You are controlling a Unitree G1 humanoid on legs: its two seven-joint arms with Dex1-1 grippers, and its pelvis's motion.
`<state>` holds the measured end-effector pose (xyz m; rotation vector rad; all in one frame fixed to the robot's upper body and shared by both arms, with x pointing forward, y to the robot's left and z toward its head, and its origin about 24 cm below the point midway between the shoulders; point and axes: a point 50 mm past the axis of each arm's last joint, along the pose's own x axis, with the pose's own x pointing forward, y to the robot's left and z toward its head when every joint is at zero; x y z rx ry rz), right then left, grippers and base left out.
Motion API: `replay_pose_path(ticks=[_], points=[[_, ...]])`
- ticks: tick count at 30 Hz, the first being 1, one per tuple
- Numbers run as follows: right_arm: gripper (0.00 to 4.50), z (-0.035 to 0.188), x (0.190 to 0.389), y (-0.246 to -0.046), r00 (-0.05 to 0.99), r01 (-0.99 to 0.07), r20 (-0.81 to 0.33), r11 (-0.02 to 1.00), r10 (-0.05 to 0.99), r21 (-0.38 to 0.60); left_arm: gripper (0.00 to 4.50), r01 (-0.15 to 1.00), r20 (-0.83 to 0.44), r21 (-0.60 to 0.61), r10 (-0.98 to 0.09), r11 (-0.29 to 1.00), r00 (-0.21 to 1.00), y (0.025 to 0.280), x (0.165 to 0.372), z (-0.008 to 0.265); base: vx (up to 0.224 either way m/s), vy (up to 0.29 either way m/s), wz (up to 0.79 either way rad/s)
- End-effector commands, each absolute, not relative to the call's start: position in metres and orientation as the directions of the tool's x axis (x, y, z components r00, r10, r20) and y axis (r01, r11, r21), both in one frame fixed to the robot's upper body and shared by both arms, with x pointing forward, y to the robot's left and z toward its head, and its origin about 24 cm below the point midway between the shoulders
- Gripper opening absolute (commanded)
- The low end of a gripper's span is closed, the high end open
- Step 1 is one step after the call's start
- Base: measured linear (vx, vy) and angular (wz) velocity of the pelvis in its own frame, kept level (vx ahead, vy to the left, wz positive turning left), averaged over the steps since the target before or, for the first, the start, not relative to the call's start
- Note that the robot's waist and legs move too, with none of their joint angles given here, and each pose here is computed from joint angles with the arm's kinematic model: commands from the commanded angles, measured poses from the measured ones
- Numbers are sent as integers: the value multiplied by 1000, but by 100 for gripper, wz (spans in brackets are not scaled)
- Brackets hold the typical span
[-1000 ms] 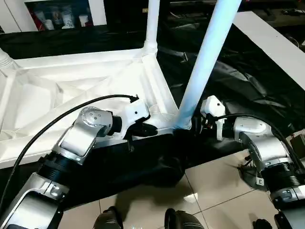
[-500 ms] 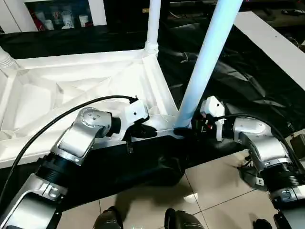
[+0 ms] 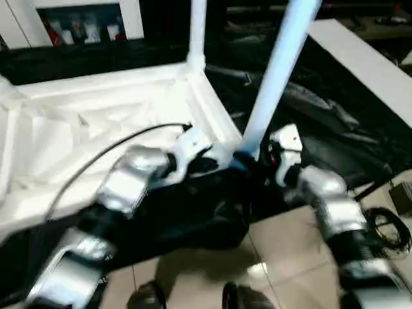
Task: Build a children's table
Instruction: Rotate leg to tighten
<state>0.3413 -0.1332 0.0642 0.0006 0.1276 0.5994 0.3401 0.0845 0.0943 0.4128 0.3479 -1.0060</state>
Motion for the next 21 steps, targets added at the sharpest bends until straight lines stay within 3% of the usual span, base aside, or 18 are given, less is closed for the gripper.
replay_pose_path(ticks=[1,5,8,11,13,21], points=[[264,62,347,-114,860,-489,-117,868,496,81,0,822,-514,149,-667,550,540,73,341,73,0,0,0],[264,61,355,-105,924,-356,-119,931,363,74,0,777,-494,165,-631,607,598,63,347,72,0,0,0],[264,64,357,-97,931,-352,-93,936,353,30,0,764,-484,188,-618,618,619,59,349,71,0,0,0],[264,71,356,-92,914,-401,-28,912,405,86,0,770,-491,192,-620,608,612,60,347,69,0,0,0],[320,79,354,-91,894,-448,38,887,446,114,0,771,-499,199,-615,605,611,62,347,68,0,0,0],[387,99,348,-106,808,-585,89,811,582,6,0,783,-513,221,-614,581,600,74,350,68,0,0,0]])
